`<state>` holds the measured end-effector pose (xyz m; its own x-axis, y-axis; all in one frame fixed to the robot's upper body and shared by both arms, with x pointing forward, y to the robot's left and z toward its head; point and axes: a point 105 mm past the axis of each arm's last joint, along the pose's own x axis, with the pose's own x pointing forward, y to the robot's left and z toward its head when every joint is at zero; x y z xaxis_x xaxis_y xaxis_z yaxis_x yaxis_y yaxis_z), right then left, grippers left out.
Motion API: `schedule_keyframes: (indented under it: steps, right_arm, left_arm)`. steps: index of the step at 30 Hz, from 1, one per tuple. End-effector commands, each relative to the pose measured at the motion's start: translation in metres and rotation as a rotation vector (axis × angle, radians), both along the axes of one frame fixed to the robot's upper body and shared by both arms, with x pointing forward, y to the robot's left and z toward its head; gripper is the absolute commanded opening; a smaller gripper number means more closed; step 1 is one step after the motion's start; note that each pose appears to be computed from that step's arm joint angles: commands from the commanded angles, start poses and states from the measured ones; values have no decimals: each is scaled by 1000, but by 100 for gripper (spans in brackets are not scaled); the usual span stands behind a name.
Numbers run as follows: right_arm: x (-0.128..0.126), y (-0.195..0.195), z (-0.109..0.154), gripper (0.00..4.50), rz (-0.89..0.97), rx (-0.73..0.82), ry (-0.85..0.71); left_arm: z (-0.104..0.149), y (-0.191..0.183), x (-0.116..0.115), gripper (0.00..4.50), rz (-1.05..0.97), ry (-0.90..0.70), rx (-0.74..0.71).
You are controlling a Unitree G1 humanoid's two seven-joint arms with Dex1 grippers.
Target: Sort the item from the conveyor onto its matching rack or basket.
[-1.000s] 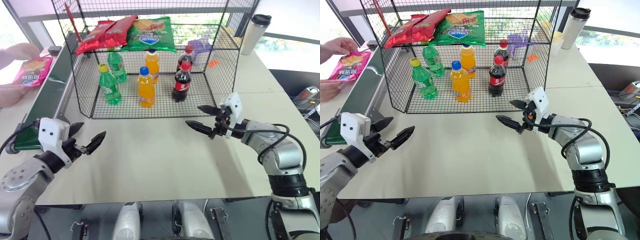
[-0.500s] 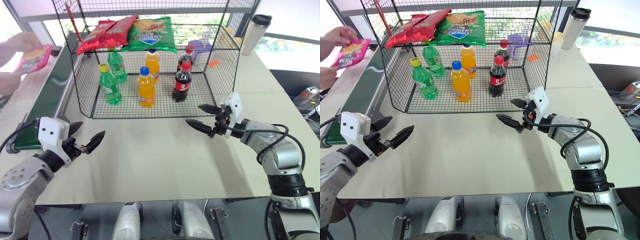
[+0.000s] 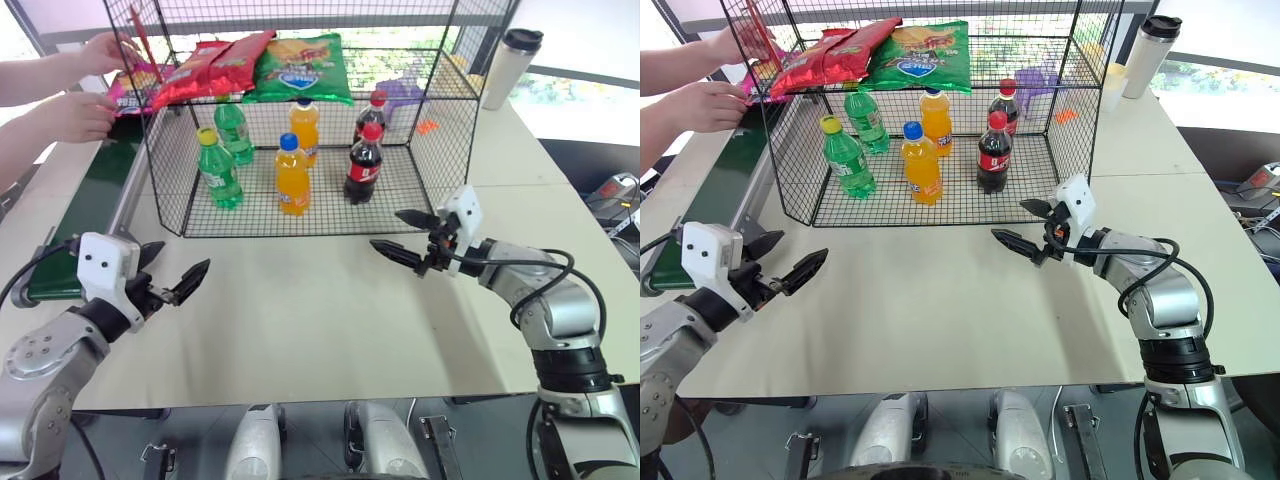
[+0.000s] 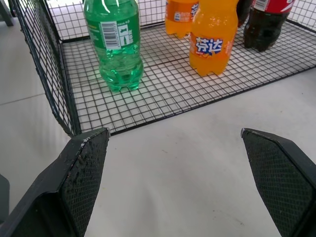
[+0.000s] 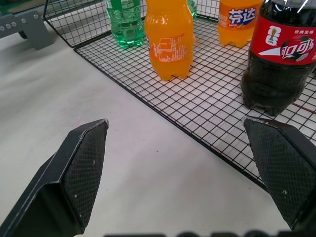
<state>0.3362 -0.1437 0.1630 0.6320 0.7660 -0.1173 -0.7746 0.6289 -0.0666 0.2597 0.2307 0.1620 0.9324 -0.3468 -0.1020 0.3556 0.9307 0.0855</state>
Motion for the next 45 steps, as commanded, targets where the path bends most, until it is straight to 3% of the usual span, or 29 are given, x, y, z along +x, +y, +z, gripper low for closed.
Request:
schedule_keyframes:
  steps: [1,10,15,18,21,27,31,36,45]
  right_arm:
    - [1,4,12,450,18,8,-57]
    - [6,5,14,450,33,13,-61]
    - [8,17,31,450,94,80,-66]
    - [9,29,54,450,153,168,-83]
    - [8,43,73,450,220,228,-97]
    - [5,81,84,450,341,162,-180]
    - [7,117,83,450,403,120,-268]
    - [-2,137,78,450,497,106,-289]
    - [0,138,69,450,506,106,-265]
  left_arm:
    - [7,-4,-2,443,-8,-40,22]
    - [6,-3,-6,443,7,-37,38]
    - [15,5,-13,443,55,-70,75]
    - [51,33,-15,443,156,-199,286]
    - [68,57,-25,443,163,-198,686]
    - [72,97,-56,443,170,-128,1164]
    - [54,128,-86,443,168,-42,1472]
    - [26,133,-104,443,151,-12,1491]
    - [3,138,-111,443,209,-32,1525]
